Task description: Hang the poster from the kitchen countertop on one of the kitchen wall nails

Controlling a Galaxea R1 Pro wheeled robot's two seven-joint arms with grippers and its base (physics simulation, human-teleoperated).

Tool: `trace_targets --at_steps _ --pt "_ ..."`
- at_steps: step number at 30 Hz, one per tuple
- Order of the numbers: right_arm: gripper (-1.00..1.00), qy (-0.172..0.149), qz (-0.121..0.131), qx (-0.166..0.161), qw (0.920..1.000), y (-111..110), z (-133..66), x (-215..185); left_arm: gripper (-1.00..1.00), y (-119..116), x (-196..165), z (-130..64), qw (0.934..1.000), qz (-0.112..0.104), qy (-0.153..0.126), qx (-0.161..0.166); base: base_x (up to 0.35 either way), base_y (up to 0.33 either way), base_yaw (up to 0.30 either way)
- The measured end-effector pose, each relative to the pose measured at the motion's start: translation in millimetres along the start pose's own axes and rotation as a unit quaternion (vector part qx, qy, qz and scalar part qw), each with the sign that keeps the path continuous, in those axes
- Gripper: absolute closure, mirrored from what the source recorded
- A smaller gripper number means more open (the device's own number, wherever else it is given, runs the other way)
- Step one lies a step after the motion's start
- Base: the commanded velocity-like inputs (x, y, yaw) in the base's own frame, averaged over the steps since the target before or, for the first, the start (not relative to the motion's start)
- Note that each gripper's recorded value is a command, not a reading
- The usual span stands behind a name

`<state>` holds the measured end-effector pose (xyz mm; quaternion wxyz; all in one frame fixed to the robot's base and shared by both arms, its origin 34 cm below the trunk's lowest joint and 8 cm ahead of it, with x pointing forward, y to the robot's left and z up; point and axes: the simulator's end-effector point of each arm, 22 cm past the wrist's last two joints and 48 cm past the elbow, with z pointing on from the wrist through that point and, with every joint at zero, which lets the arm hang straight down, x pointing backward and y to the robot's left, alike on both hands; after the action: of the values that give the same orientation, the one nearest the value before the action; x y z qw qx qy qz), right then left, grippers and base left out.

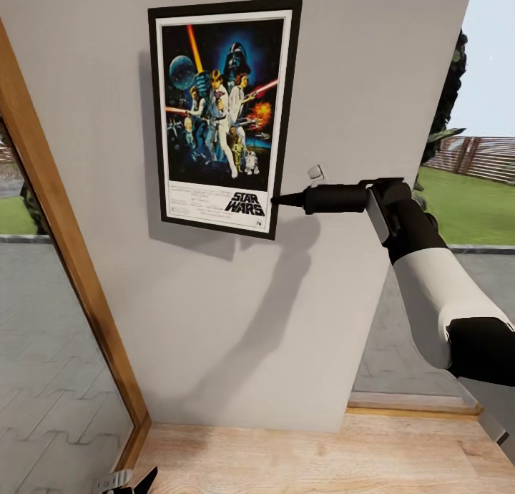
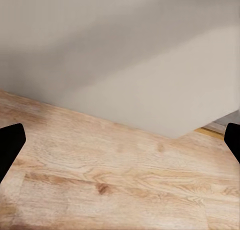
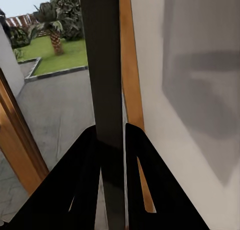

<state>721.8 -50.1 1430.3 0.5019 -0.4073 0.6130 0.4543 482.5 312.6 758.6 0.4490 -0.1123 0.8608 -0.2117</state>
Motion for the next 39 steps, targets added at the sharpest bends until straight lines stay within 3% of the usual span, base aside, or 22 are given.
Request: trace_targets --at_steps 23,39 --pt "1.00 0.000 0.000 -0.001 1.0000 0.7 -0.1 -0.3 -1.00 0.6 -0.4 -0.5 1.0000 0.000 0.000 0.000 0.109 0.000 0.000" --pt "1.00 0.000 -0.004 0.000 1.0000 0.4 0.2 -1.0 -1.00 -2.4 2.2 0.6 1.0000 -0.001 0.000 0.001 0.007 0.000 0.000"
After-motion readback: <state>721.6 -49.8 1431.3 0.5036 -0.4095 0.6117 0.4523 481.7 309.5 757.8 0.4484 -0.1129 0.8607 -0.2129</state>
